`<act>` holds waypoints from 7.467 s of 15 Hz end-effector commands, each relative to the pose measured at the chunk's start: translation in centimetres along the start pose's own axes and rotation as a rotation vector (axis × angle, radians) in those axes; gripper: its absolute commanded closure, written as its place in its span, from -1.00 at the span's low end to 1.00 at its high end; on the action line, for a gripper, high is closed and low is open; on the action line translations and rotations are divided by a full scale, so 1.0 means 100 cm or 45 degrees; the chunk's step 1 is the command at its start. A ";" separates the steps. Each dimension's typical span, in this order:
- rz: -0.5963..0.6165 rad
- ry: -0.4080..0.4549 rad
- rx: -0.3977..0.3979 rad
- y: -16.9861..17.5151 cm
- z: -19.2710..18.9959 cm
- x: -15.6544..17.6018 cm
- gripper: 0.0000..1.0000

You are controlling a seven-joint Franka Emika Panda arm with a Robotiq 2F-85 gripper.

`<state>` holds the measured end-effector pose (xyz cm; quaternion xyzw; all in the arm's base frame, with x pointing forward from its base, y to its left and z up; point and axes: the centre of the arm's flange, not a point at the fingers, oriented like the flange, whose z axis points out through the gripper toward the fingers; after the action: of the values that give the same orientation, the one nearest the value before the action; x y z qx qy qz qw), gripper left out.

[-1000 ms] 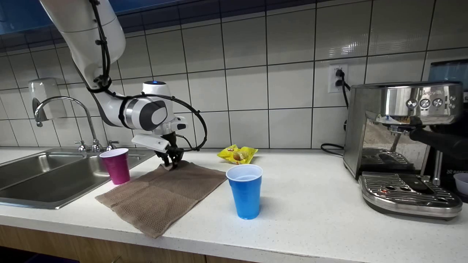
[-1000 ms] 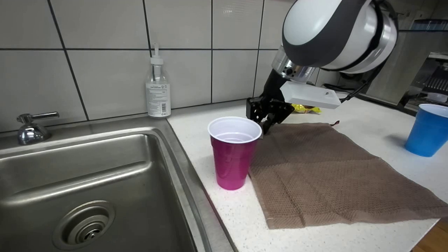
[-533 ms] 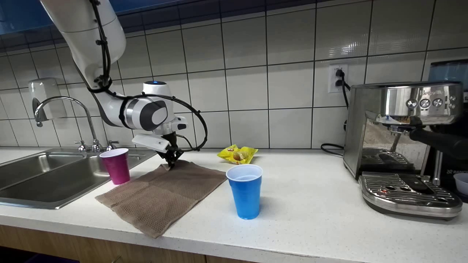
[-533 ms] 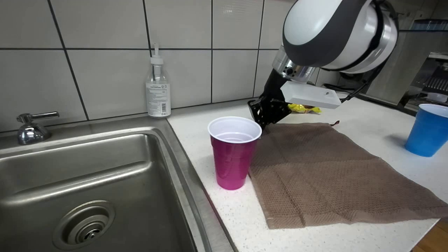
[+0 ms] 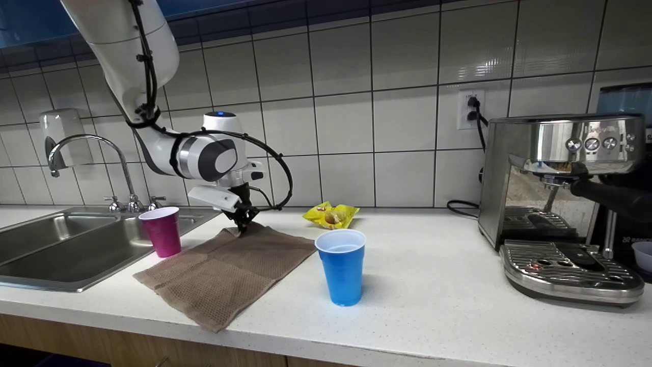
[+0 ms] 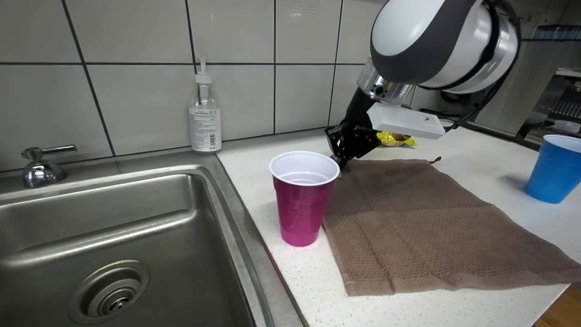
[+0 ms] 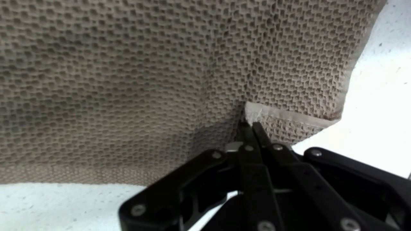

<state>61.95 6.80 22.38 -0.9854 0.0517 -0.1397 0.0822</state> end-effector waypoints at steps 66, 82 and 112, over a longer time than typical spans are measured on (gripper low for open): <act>0.012 -0.153 0.026 0.075 -0.195 -0.088 0.99; 0.026 -0.144 0.035 0.094 -0.208 -0.111 0.99; -0.126 -0.298 -0.010 0.118 -0.194 -0.179 0.99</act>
<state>39.56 -5.75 34.12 -0.9958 0.0096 -0.0380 0.0832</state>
